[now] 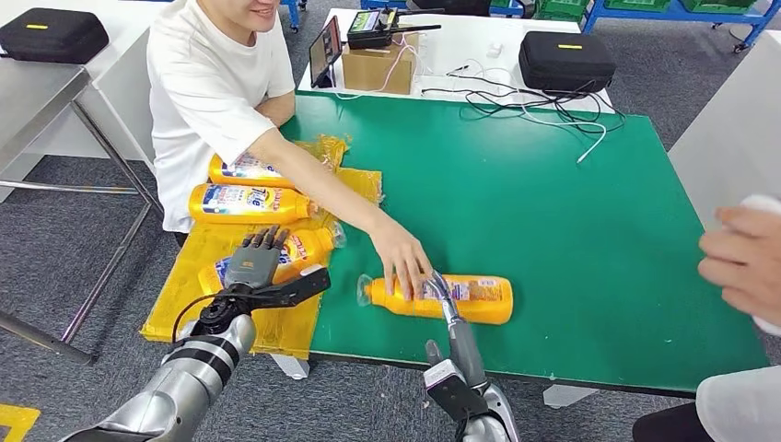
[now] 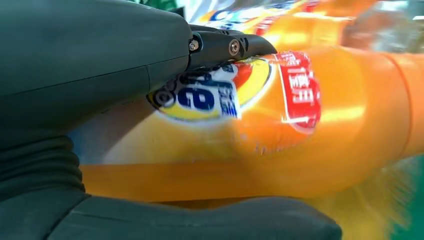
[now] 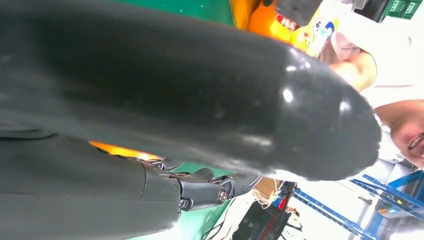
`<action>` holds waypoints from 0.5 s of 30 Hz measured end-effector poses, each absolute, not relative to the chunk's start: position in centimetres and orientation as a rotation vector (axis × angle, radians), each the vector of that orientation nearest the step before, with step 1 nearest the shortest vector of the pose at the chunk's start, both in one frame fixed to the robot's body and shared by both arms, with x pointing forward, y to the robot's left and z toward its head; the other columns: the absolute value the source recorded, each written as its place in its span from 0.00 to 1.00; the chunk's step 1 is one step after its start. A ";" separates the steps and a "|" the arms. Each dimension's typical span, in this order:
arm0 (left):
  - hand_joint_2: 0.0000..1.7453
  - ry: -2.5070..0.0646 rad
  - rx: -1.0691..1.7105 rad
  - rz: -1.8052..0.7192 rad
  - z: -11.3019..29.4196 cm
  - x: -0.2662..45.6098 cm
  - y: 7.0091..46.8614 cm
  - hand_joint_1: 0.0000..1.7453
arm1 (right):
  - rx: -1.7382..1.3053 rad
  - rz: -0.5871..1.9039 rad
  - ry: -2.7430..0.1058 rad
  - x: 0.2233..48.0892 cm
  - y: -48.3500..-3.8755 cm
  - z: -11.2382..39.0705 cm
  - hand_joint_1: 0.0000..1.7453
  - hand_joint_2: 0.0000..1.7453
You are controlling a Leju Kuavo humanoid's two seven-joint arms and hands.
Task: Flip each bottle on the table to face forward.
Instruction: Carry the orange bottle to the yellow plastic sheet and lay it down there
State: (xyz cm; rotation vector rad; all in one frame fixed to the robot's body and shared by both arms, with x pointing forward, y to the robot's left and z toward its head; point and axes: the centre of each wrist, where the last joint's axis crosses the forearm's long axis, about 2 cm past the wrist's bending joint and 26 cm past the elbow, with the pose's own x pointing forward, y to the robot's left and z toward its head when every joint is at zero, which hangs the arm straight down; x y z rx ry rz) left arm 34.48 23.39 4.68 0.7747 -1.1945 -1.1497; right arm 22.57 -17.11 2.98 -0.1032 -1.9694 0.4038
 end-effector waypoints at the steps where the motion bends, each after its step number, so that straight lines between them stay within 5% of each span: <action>1: 0.00 -1.203 0.779 -1.161 4.6 34.3 23.2 0.00 | -0.104 0.405 -1.970 22.6 -17.1 3.0 0.00 0.00; 5: 0.00 -1.355 0.773 -1.083 4.5 33.5 22.6 0.00 | -0.120 0.407 -1.972 22.4 -17.3 3.0 0.00 0.00; 9: 0.00 -1.736 0.713 -0.598 5.3 32.1 21.1 0.00 | -0.169 0.409 -1.987 22.3 -17.3 3.0 0.00 0.00; 15: 0.00 -1.930 0.694 -0.202 8.5 32.3 19.7 0.00 | -0.212 0.454 -2.023 22.1 -16.7 3.2 0.00 0.00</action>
